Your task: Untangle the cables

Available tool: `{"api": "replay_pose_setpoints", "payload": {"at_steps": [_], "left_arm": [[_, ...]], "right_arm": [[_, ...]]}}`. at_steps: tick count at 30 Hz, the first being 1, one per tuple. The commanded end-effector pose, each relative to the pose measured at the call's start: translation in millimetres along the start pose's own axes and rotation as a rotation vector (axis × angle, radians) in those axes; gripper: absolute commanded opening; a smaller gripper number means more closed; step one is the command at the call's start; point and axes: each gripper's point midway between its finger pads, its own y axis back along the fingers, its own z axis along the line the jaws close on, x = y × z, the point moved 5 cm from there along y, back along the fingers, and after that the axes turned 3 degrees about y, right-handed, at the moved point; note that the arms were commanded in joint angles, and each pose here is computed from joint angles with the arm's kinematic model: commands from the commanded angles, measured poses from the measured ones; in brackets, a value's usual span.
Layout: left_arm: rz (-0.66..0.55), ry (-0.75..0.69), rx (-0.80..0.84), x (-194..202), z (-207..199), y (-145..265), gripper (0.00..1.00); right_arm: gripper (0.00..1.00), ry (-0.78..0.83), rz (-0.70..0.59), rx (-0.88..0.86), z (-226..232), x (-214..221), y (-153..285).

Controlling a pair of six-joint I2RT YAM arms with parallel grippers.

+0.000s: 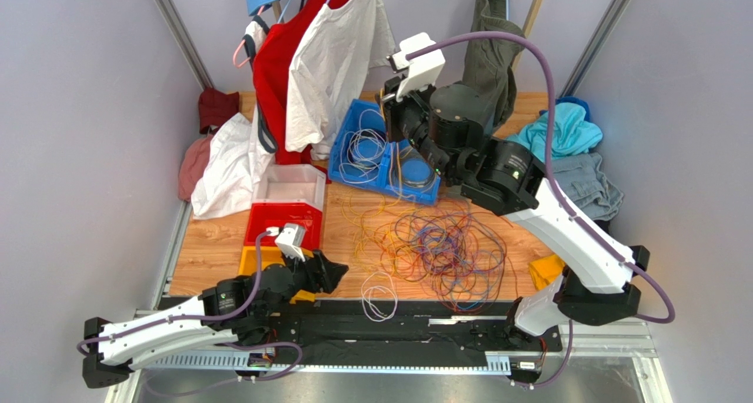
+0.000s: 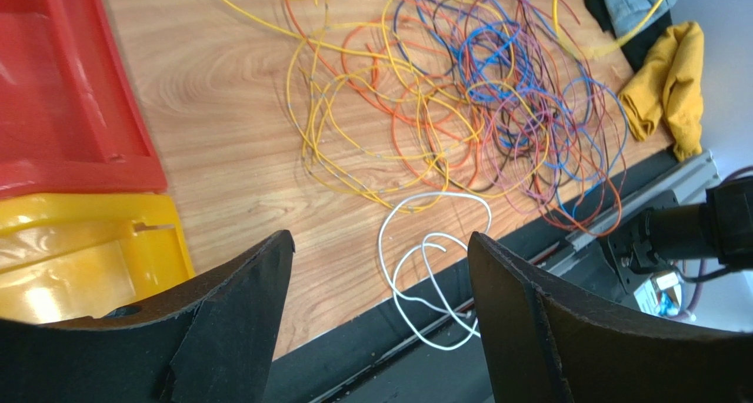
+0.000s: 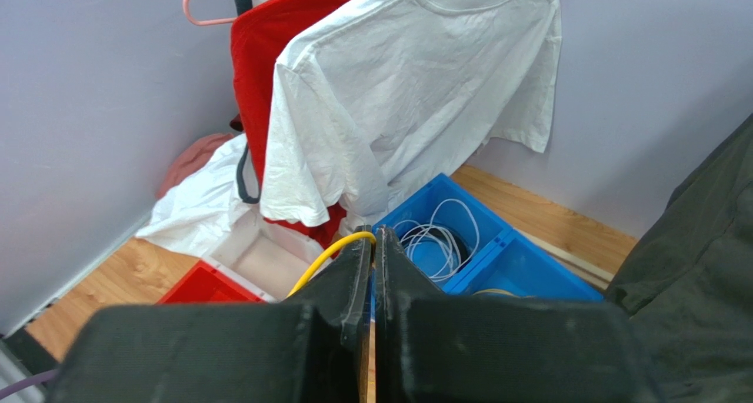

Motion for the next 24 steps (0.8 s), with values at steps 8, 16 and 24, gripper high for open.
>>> {"api": "replay_pose_setpoints", "payload": {"at_steps": [8, 16, 24], "left_arm": [[-0.01, 0.045, 0.087, 4.6, -9.4, -4.7, 0.8], [0.018, 0.039, 0.086, 10.0, -8.5, -5.1, 0.8], [0.023, 0.022, 0.075, 7.1, -9.1, -3.2, 0.8]], "right_arm": [[0.0, 0.056, -0.108, 0.281, -58.9, -28.5, -46.9], [0.0, 0.015, -0.149, 0.415, -119.2, -27.5, -74.9], [0.0, -0.006, -0.188, 0.506, -162.3, -22.3, -98.1]]}}
